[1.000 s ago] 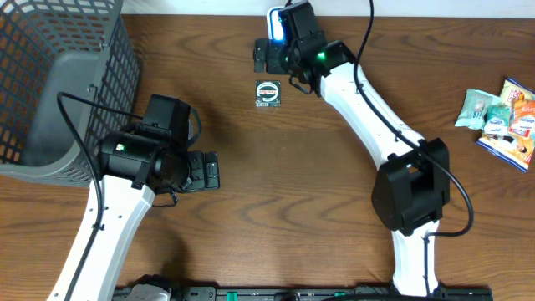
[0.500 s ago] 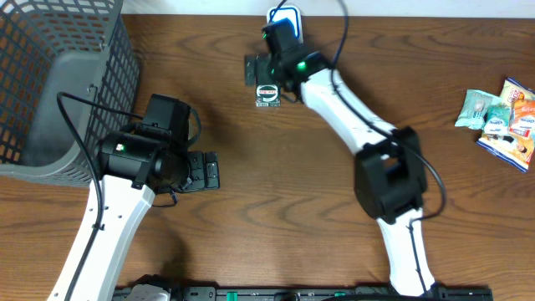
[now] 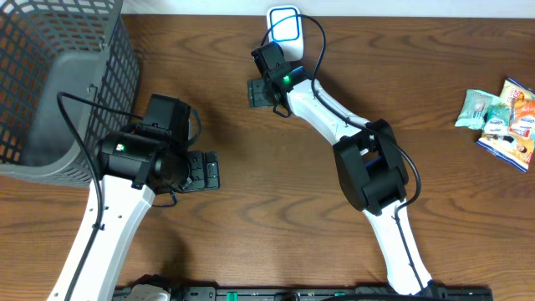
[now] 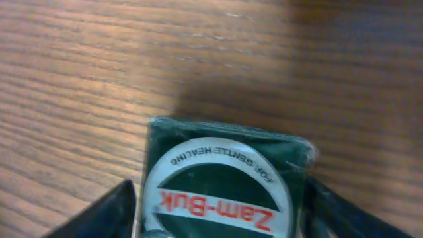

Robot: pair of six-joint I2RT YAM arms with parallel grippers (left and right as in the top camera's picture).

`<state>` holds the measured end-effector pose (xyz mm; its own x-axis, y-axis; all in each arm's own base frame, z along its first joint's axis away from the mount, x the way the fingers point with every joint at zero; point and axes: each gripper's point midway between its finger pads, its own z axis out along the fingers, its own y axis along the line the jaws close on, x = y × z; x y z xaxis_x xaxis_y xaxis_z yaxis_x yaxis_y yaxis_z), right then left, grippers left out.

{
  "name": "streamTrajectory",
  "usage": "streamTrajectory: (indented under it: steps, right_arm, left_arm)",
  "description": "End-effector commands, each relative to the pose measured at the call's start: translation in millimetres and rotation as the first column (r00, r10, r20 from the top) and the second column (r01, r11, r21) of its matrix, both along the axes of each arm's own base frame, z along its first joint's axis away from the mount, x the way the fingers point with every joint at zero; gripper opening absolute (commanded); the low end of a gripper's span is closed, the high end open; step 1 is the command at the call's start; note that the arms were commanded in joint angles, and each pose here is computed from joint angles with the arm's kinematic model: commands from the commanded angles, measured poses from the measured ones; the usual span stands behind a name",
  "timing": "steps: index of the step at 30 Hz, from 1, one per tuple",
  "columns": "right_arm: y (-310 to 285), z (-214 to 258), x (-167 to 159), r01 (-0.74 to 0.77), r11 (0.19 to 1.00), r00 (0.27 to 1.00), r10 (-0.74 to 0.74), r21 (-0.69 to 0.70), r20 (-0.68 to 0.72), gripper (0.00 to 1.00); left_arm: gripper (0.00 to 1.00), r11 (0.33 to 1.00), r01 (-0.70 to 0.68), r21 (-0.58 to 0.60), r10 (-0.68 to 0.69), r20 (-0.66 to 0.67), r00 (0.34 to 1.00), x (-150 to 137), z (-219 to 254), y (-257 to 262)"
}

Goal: Scan the item barcode

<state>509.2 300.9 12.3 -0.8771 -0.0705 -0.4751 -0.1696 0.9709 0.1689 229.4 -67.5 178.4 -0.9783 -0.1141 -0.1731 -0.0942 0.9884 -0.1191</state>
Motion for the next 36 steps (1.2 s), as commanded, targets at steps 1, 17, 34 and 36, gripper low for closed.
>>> streamTrajectory:
  steps: [1,17,34,36]
  right_arm:
    - [-5,-5,-1,0.016,0.998,1.000,-0.015,-0.060,0.010,0.61]
    - [-5,15,-6,-0.034,0.986,0.997,0.045,-0.163,0.062,0.43]
    - [-22,51,-8,-0.065,0.959,0.989,0.099,-0.277,0.108,0.52]
    - [-23,45,-13,-0.073,0.955,0.991,0.102,-0.288,0.087,0.52]
  left_arm:
    - [0.98,1.000,-0.010,-0.009,0.010,-0.006,1.000,0,0,0]
    - [0.97,1.000,-0.010,-0.009,0.010,-0.006,1.000,0,0,0]
    - [0.98,1.000,-0.010,-0.009,0.010,-0.006,1.000,0,0,0]
    - [0.98,1.000,-0.010,-0.009,0.010,-0.006,1.000,0,0,0]
